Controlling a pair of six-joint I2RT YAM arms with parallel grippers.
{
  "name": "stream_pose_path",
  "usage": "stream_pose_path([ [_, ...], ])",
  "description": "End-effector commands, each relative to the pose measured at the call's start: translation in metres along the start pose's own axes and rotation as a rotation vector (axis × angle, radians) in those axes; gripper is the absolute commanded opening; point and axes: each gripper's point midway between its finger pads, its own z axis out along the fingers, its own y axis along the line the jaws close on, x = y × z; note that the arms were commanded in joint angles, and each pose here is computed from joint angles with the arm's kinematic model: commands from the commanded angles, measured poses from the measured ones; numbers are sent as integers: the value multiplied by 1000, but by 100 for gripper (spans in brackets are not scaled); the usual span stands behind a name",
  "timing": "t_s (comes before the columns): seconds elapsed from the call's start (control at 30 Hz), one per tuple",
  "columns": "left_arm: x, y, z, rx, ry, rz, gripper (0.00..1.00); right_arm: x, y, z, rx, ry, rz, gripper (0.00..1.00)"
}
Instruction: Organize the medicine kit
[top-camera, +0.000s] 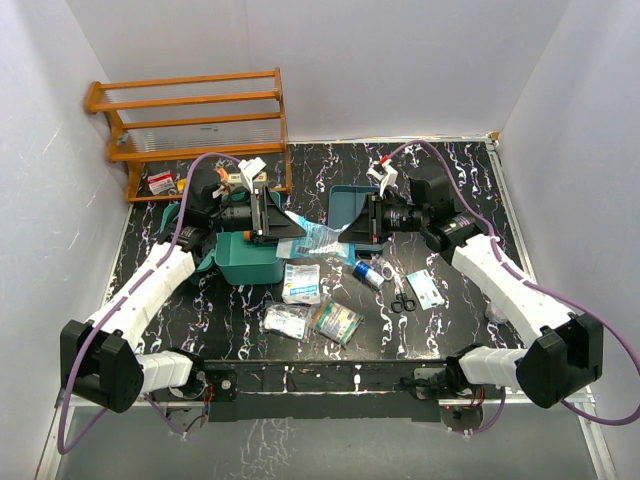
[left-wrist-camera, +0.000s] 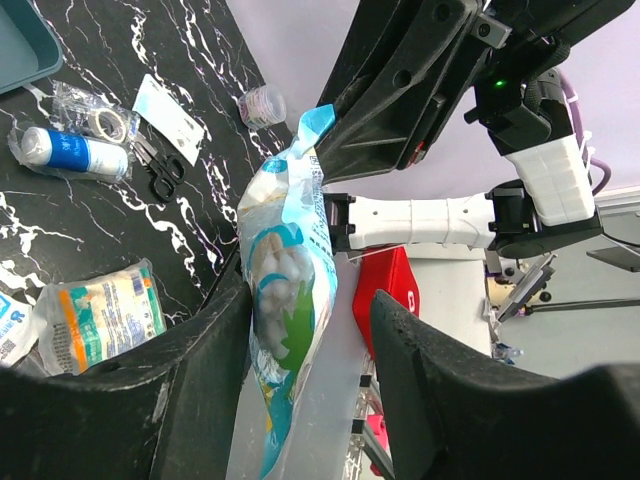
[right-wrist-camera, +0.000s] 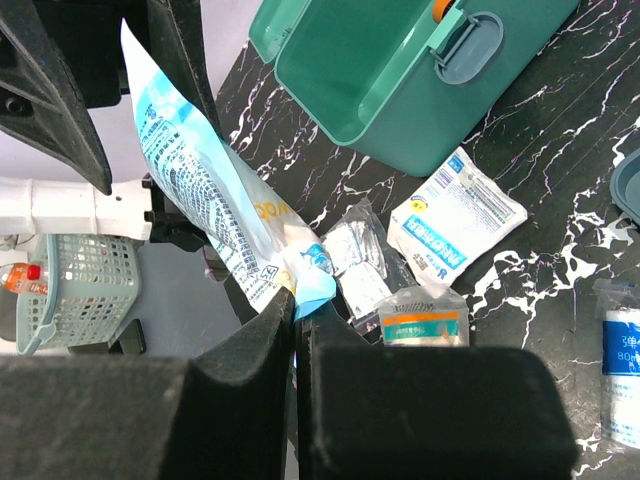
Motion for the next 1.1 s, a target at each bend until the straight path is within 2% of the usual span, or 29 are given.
stream_pose_path([
  [0.0,1,-7,-4,10,-34,48,49,-26,22,-1,-81,-72,-97,0],
  [0.23,-4,6,-3,-44,-81,51,44,-30,23,1,-94,-87,-93,0],
  [0.37,-8,6,-4,-48,-108,77,26,-28,21,2,-93,-87,-90,2],
  [0.47,-9,4,-4,-40,-114,96,15,-24,13,2,-55,-86,-77,12],
  [0.63,-11,1,-10,-77,-138,133,11,-16,-17,3,88,-92,-21,38],
  [0.77,-13,5,-13,-129,-145,127,10,-10,-51,1,254,-115,22,42],
  [0.93,-16,29,-24,-314,-180,58,11,-16,-85,-12,474,-173,95,41],
  [1.07,-16,67,-55,-627,-240,-28,10,-20,-81,-10,455,-180,90,41],
])
